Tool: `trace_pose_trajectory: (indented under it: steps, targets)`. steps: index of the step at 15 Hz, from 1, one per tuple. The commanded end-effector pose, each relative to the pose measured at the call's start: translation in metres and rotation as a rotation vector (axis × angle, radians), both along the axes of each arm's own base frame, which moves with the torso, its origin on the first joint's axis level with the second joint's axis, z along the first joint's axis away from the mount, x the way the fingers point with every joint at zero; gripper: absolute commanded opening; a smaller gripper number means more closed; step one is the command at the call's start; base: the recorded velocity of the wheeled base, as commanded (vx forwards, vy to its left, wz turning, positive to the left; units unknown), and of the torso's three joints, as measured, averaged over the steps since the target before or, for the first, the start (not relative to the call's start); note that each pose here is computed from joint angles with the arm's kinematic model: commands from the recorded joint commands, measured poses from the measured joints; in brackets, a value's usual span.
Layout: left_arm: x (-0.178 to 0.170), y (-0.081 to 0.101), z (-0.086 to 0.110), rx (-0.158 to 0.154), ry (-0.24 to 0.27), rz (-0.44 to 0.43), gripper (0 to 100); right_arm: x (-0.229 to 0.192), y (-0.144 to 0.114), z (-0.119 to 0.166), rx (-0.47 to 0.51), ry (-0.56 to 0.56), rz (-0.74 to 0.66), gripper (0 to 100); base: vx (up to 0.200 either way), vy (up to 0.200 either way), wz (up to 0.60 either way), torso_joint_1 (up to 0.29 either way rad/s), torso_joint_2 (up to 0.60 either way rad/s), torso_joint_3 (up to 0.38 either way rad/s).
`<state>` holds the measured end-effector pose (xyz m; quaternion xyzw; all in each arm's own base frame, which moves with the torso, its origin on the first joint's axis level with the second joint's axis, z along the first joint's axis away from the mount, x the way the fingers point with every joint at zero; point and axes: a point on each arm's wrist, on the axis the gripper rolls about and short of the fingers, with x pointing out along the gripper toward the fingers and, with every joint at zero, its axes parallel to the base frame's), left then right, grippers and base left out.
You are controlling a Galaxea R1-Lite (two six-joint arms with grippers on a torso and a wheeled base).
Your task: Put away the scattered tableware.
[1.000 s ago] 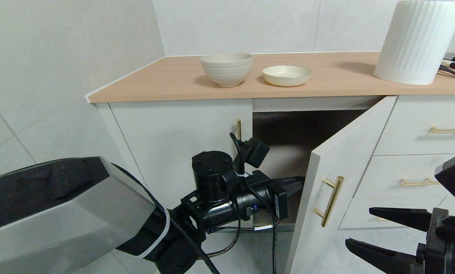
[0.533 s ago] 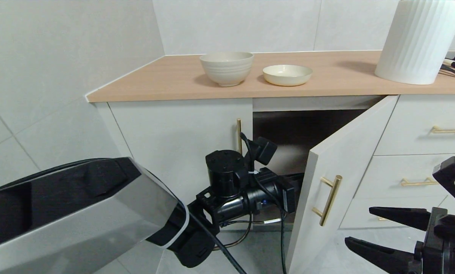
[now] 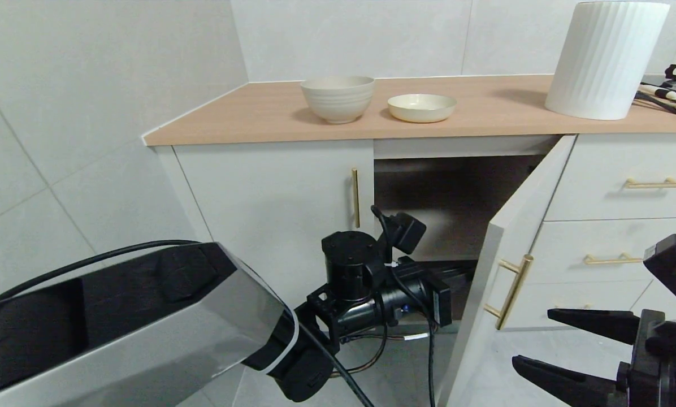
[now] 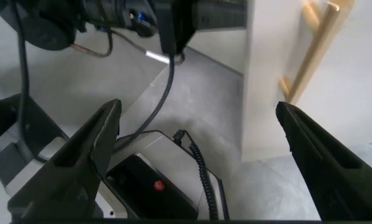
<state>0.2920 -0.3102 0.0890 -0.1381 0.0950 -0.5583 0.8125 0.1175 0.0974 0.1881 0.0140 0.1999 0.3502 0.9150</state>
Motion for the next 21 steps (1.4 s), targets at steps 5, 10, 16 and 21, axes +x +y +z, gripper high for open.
trace_pose_trajectory:
  steps: [5, 10, 16, 21]
  targets:
    - [0.012, -0.012, -0.011, -0.010, -0.007, 0.023, 0, 0.000, 0.000, -0.001, -0.003, 0.002, 0.001, 100, 0.000, 0.000, 0.00, 0.000, 0.00, 0.000]
    - [-0.015, -0.034, -0.008, -0.040, -0.018, -0.080, 0, -0.011, -0.001, 0.004, 0.046, -0.009, 0.106, 100, 0.000, 0.000, 0.00, 0.000, 0.00, 0.000]
    - [-0.024, -0.017, 0.006, -0.106, 0.053, -0.273, 0, -0.031, -0.010, 0.009, 0.139, -0.017, 0.342, 100, 0.000, 0.000, 0.00, 0.000, 0.00, 0.000]
    - [-0.005, -0.040, -0.010, -0.023, 0.145, -0.223, 0, -0.032, -0.011, 0.010, 0.143, -0.024, 0.343, 100, 0.000, 0.000, 0.00, 0.000, 0.00, 0.000]
